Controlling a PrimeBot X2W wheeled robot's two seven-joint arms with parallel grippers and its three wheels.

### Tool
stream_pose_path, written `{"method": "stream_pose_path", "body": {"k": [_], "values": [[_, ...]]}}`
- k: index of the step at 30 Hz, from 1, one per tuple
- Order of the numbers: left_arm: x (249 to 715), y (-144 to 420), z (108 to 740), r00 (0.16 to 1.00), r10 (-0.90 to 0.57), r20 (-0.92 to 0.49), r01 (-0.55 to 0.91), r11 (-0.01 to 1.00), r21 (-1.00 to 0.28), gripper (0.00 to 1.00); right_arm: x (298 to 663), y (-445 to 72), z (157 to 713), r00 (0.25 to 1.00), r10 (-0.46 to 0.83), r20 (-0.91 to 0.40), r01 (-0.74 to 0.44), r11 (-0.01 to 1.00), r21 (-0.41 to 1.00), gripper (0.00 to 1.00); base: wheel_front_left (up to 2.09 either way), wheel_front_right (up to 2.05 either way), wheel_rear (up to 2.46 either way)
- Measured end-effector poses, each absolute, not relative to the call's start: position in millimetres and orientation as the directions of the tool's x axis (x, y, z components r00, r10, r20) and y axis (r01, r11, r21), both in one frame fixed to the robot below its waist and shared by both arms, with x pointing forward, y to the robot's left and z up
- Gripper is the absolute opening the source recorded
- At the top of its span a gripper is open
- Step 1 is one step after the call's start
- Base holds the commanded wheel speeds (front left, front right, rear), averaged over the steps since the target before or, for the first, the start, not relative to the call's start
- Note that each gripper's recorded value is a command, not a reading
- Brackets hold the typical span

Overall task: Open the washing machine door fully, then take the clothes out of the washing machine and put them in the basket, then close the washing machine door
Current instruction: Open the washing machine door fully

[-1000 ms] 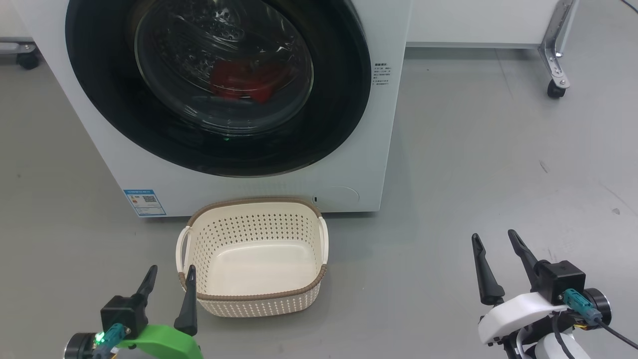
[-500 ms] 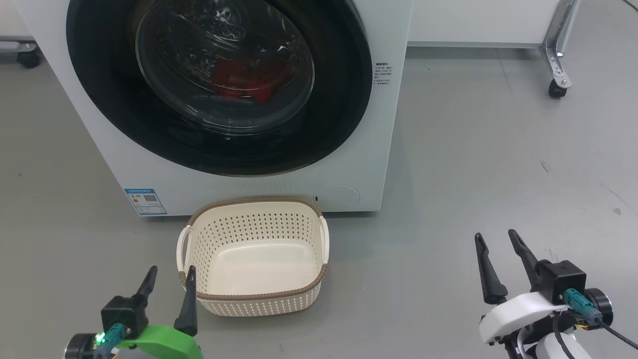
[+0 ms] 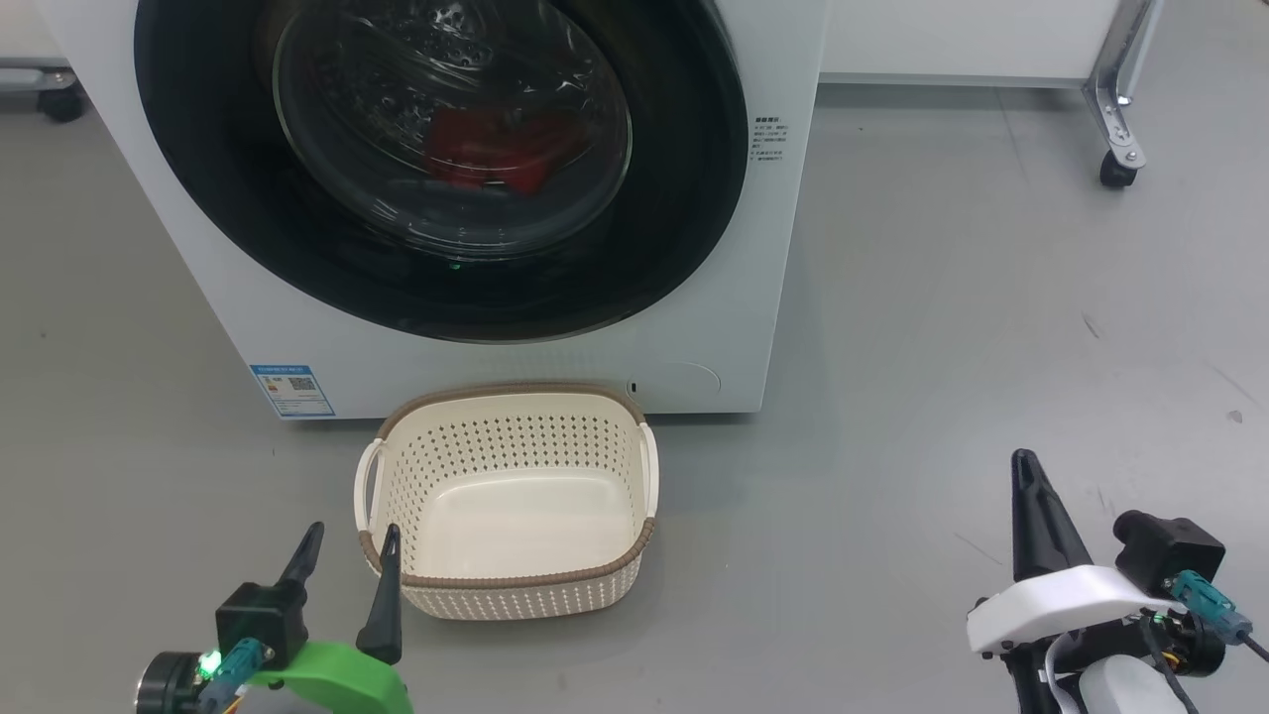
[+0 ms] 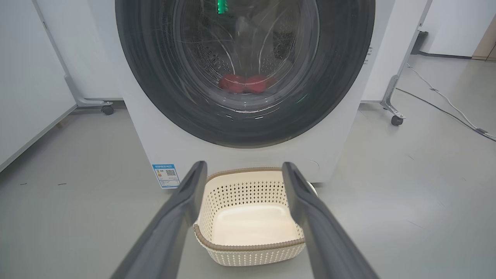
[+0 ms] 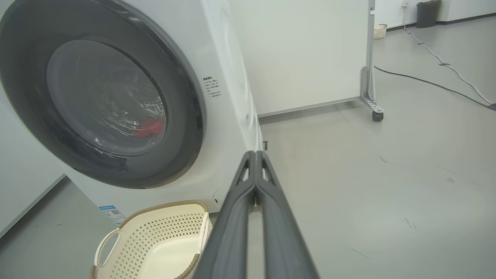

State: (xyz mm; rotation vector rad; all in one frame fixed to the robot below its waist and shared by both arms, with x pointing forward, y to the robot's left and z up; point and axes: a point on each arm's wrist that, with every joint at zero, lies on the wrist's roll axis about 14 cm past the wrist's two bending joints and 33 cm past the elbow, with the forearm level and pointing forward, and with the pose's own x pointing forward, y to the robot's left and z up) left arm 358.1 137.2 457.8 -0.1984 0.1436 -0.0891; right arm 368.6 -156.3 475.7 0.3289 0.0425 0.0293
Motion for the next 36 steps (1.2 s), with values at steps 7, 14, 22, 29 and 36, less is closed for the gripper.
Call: {"method": "stream_pose_path", "body": {"k": [7,14,22,29,36], "values": [[368,136,462,0.988,-0.101,-0.12,0.074,0.975,-0.211,1.0,381,-173,477,0.998,-0.057,-0.033,0.065,0.792,0.607,0.0,0.0,0.0,0.0],[376,132,460,0.987,-0.107,-0.123,0.078,0.973,-0.217,1.0,404,-193,478,0.991,-0.118,-0.057,0.116,0.587,0.801,0.0,0.0,0.0,0.0],[390,131,460,0.988,-0.103,-0.116,0.074,0.971,-0.228,1.0,444,-204,482,0.99,-0.119,-0.081,0.113,0.289,0.951,0.0,0.0,0.0,0.0],[406,129,459,0.987,-0.113,-0.111,0.087,0.973,-0.212,1.0,486,-193,489,0.996,-0.043,-0.074,0.078,0.097,0.992,0.0,0.0,0.0,0.0],[422,130,453,0.986,-0.119,-0.119,0.092,0.974,-0.209,1.0,529,-168,496,0.996,0.07,-0.06,0.059,0.015,0.998,0.0,0.0,0.0,0.0]]}}
